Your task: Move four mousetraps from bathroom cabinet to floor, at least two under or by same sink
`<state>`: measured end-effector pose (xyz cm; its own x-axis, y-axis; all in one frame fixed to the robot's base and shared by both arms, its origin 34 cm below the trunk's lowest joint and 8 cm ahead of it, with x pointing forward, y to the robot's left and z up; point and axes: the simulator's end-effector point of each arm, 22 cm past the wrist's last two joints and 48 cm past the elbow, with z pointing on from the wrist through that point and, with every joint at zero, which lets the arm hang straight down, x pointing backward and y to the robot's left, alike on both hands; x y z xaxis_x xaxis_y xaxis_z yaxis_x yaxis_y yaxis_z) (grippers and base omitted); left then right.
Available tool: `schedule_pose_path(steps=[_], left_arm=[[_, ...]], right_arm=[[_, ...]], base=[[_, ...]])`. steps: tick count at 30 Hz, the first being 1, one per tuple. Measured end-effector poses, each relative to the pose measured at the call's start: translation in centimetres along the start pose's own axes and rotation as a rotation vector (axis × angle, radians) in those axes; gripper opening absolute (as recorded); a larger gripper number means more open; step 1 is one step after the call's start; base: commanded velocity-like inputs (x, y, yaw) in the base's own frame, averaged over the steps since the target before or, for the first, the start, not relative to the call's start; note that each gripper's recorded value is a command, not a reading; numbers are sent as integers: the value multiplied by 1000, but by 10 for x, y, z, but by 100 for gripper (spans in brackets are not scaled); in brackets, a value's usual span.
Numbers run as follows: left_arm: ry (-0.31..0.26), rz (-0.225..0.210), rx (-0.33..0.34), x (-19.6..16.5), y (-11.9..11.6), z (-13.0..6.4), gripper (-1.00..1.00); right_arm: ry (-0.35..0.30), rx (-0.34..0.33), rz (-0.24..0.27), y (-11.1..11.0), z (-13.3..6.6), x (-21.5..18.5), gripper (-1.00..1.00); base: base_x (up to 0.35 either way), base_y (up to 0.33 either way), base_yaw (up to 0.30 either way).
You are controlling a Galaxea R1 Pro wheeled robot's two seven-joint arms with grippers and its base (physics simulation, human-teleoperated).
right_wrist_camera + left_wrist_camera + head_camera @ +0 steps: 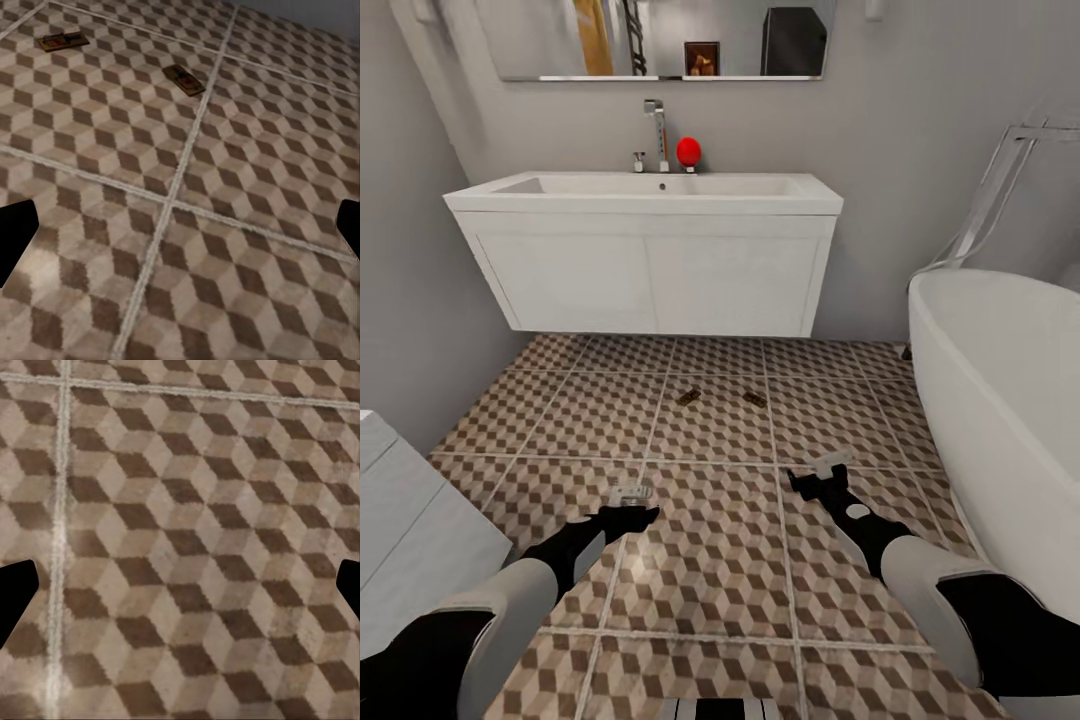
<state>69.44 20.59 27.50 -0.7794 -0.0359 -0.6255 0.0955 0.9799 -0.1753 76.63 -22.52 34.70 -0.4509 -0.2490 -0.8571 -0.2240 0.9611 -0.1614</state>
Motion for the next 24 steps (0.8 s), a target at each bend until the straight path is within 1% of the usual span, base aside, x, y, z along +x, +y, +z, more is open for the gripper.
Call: schedule_pose_path(steps=[6, 9, 24], left_arm=[[-9, 2, -1, 5, -1, -9, 100], [-9, 3, -2, 10, -1, -14, 100], [-31, 7, -4, 15, -3, -35, 100]], right_arm=[[-26, 13, -5, -9, -9, -8, 100], [-31, 17, -7, -12, -16, -4, 100], [-83, 31, -15, -19, -45, -5, 100]], base=[[0, 0, 0], [0, 0, 0], [0, 0, 0]])
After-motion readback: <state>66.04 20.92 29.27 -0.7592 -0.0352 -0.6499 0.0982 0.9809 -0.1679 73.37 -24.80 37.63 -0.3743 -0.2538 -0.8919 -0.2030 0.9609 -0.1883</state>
